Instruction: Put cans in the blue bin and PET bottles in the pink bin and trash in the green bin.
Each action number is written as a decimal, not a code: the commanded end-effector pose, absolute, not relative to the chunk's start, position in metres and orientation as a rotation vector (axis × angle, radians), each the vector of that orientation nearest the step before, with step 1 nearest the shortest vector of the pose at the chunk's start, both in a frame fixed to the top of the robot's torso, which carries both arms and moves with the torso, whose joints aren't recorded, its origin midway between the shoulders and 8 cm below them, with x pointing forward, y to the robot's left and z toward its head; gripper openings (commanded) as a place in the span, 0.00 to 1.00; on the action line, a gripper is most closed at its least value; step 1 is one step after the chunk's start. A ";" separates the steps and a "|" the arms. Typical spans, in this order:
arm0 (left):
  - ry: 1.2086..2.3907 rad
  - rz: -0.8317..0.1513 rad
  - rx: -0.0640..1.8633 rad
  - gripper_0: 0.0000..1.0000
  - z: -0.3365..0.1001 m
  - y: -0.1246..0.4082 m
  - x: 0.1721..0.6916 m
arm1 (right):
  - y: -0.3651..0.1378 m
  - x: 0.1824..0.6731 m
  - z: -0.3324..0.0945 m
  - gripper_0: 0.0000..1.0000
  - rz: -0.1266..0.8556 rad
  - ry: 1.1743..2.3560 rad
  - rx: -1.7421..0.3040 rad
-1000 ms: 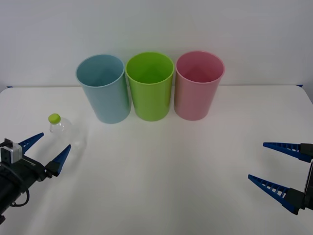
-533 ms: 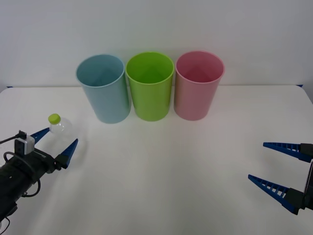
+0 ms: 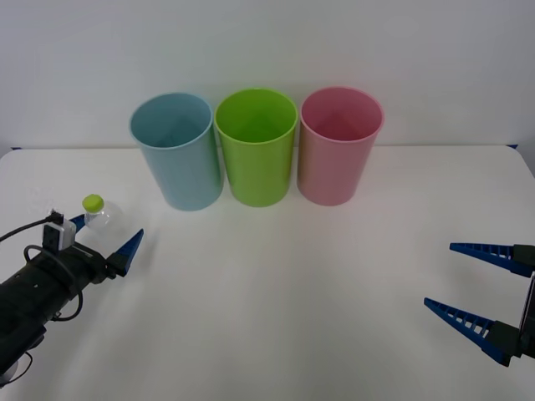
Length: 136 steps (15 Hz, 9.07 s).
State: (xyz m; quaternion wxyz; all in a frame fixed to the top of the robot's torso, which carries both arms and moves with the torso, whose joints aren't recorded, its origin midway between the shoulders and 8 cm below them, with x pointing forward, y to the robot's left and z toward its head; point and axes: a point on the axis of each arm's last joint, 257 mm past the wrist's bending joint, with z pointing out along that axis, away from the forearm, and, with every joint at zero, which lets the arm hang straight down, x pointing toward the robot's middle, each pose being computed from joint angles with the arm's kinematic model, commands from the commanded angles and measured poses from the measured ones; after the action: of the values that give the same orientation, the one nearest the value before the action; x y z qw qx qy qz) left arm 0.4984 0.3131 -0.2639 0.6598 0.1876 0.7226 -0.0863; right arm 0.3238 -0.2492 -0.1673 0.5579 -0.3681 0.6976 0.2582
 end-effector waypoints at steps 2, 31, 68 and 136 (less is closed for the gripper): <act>1.637 -0.201 0.437 0.96 -0.263 0.303 0.506 | -0.249 0.324 -0.167 1.00 0.609 1.646 -0.868; 1.586 -0.615 0.829 0.00 -0.102 0.167 0.398 | -0.249 0.324 -0.167 1.00 0.609 1.646 -0.868; 1.446 -0.533 0.954 0.00 0.016 -0.142 0.632 | -0.249 0.324 -0.167 1.00 0.609 1.646 -0.868; 1.803 -0.489 0.954 1.00 -0.206 0.279 0.317 | -0.249 0.324 -0.167 1.00 0.609 1.646 -0.868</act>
State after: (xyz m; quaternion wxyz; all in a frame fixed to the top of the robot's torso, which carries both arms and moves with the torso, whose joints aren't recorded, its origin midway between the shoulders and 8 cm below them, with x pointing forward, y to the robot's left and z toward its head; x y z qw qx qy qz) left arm 0.3200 0.2808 -0.2027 0.5029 0.3927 0.7431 -0.2014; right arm 0.3238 -0.2492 -0.1673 0.5579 -0.3681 0.6976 0.2582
